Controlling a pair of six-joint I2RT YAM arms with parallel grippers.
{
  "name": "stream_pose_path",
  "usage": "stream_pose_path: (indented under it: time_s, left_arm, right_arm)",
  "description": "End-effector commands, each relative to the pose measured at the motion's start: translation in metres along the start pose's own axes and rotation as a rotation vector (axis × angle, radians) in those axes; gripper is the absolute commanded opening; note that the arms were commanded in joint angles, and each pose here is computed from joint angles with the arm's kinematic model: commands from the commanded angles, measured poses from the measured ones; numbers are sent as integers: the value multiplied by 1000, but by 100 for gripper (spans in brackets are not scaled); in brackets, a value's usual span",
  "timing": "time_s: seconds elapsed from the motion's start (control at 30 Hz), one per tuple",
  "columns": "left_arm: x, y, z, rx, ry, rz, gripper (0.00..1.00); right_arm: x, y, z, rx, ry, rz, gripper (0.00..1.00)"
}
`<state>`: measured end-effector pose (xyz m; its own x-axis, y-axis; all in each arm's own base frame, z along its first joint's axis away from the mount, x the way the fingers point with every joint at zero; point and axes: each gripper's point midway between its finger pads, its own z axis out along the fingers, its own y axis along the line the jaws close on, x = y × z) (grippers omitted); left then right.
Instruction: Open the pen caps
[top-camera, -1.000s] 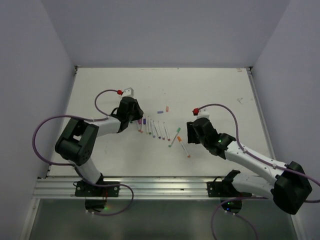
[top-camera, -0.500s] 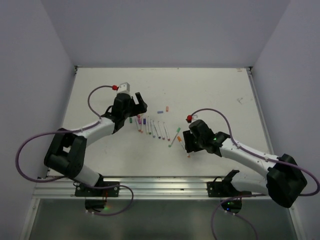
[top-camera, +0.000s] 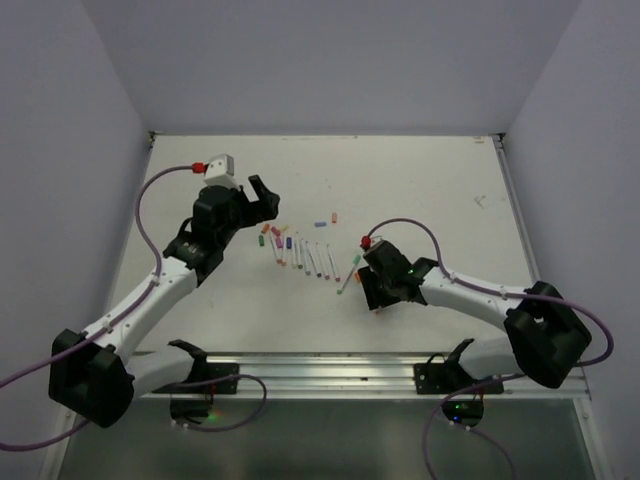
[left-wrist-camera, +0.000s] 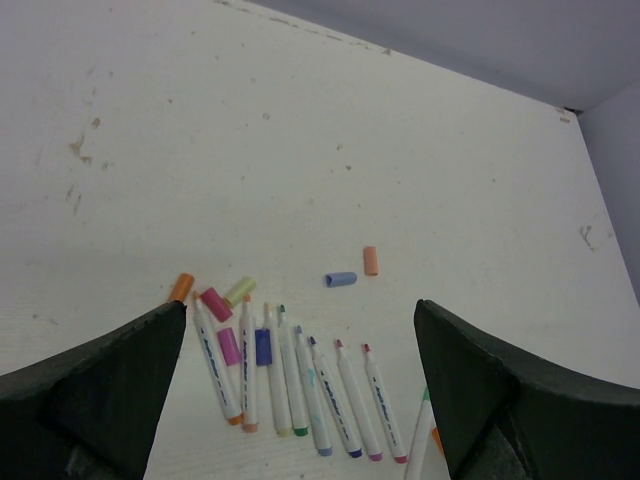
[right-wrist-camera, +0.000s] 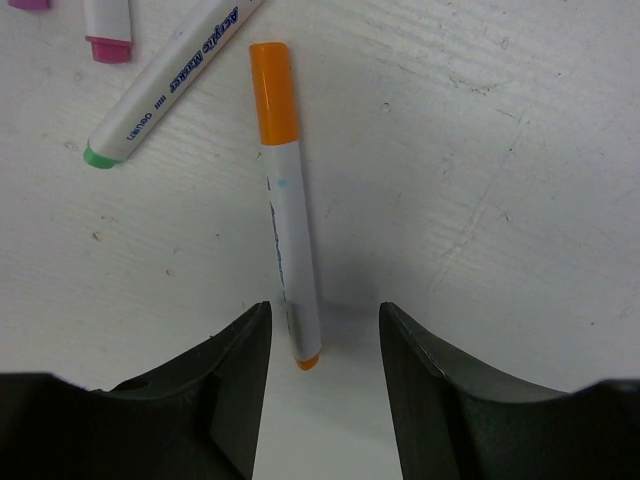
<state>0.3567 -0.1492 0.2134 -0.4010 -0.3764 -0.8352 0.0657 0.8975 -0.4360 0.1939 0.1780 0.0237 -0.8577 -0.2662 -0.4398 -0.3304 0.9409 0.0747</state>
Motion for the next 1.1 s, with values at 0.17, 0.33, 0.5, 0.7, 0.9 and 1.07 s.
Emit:
stream_pose_path:
  time_s: [0.17, 0.33, 0.5, 0.7, 0.9, 1.07]
  left_arm:
    - [6, 2, -25, 28, 26, 1, 100]
    - [13, -3, -25, 62, 50, -23, 100]
    - [25, -14, -21, 120, 87, -70, 100]
    - [35, -49, -20, 219, 107, -82, 100]
    - [56, -97, -17, 329, 175, -151, 100]
    - [59, -133, -7, 383, 204, -220, 96]
  right_arm:
    - [-11, 0, 4, 50, -7, -12, 46]
    - [-7, 1, 7, 50, 4, -15, 42]
    - [-1, 0, 10, 48, 11, 0, 24]
    - [-10, -10, -8, 76, -68, 23, 0]
    - [-39, 2, -39, -22, -231, 1, 0]
    - [-73, 24, -65, -116, -417, -11, 0]
